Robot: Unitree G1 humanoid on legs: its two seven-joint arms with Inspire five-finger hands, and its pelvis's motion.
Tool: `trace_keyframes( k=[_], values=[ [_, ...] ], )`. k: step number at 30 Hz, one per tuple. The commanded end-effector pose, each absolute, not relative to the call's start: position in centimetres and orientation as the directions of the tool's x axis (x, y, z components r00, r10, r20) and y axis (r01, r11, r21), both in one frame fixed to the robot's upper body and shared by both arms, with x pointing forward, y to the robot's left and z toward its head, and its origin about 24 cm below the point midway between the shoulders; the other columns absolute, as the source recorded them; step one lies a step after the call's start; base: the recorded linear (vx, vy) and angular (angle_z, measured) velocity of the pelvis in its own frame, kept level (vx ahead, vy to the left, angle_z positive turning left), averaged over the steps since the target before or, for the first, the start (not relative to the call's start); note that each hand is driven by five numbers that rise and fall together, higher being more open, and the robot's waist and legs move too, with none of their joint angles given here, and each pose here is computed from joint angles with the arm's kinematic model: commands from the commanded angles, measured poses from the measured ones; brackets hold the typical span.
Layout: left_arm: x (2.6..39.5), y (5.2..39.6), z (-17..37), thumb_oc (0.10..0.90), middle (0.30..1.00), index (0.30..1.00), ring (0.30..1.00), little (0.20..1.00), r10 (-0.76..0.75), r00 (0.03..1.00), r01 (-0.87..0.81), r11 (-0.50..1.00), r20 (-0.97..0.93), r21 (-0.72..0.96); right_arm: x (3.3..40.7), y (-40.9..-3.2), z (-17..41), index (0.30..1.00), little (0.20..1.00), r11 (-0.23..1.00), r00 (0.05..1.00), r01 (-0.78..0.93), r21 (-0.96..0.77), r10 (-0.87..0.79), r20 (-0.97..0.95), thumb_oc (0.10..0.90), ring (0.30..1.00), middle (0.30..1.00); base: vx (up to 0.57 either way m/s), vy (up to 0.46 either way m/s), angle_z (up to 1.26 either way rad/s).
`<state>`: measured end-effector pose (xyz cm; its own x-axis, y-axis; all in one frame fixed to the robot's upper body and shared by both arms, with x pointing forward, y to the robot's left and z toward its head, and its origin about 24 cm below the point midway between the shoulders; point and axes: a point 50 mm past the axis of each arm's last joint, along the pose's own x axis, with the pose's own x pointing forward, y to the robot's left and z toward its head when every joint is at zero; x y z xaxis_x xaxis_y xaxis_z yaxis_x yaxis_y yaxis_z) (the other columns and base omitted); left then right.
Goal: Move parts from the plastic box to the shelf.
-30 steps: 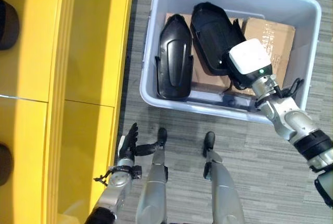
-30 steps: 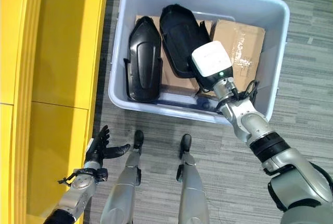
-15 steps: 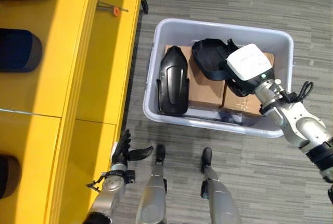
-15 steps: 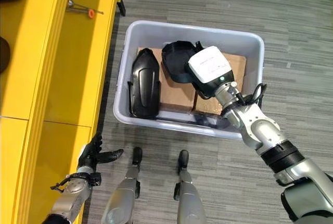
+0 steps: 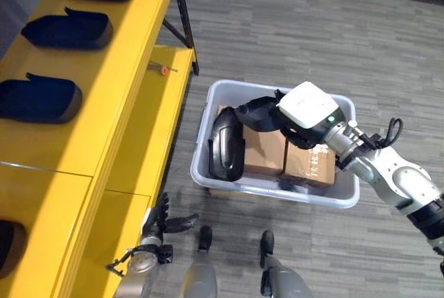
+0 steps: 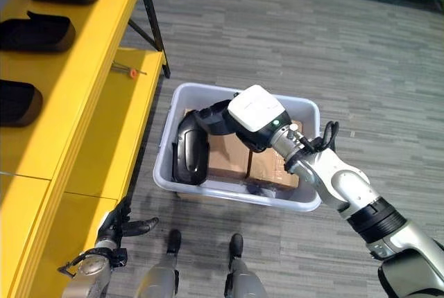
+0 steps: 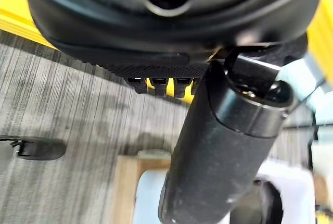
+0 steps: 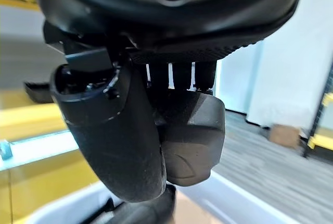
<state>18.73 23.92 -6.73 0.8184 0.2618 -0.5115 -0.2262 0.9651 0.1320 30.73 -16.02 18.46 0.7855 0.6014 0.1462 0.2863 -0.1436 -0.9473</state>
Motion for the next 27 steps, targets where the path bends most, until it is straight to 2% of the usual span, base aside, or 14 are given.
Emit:
trace_keyframes(
  k=[1, 7, 12, 20, 26, 27],
  values=[
    [16.9, 24.6, -7.6, 0.900, 1.000, 1.000, 1.000, 1.000, 0.264, 0.803, -0.197, 0.964, -0.535, 0.180, 29.9, -14.1, 21.3, 0.300, 0.300, 0.033, 0.687, 0.408, -0.913, 0.647, 0.330, 0.400, 0.300, 0.300, -0.05, -0.147, 0.10],
    [16.4, 24.4, -8.0, 0.900, 1.000, 1.000, 1.000, 1.000, 0.285, 0.785, -0.237, 0.959, -0.550, 0.158, 29.1, -14.0, 23.8, 0.300, 0.300, 0.095, 0.612, 0.529, -0.844, 0.646, 0.456, 0.400, 0.300, 0.300, -0.05, -0.082, 0.37],
    [16.7, 24.1, -8.1, 0.900, 1.000, 1.000, 1.000, 1.000, 0.289, 0.786, -0.257, 0.957, -0.547, 0.136, 28.4, -15.1, 25.0, 0.300, 0.300, 0.040, 0.588, 0.626, -0.778, 0.632, 0.506, 0.400, 0.300, 0.300, -0.08, -0.011, 0.55],
    [17.5, 23.3, -7.7, 0.900, 1.000, 1.000, 1.000, 1.000, 0.264, 0.807, -0.240, 0.964, -0.528, 0.115, 27.5, -15.8, 25.6, 0.300, 0.300, 0.024, 0.567, 0.686, -0.728, 0.609, 0.554, 0.400, 0.300, 0.300, -0.02, 0.059, 0.73],
    [17.2, 23.1, -7.7, 0.900, 1.000, 1.000, 1.000, 1.000, 0.260, 0.810, -0.218, 0.966, -0.526, 0.141, 26.3, -16.3, 26.9, 0.300, 0.300, 0.027, 0.509, 0.760, -0.649, 0.596, 0.621, 0.400, 0.300, 0.300, 0.07, 0.123, 0.21],
    [17.4, 23.2, -7.5, 0.900, 1.000, 1.000, 1.000, 1.000, 0.255, 0.816, -0.207, 0.967, -0.518, 0.150, 25.9, -16.1, 27.5, 0.300, 0.300, 0.025, 0.473, 0.794, -0.608, 0.602, 0.643, 0.400, 0.300, 0.300, 0.05, 0.092, 0.32]
  ],
)
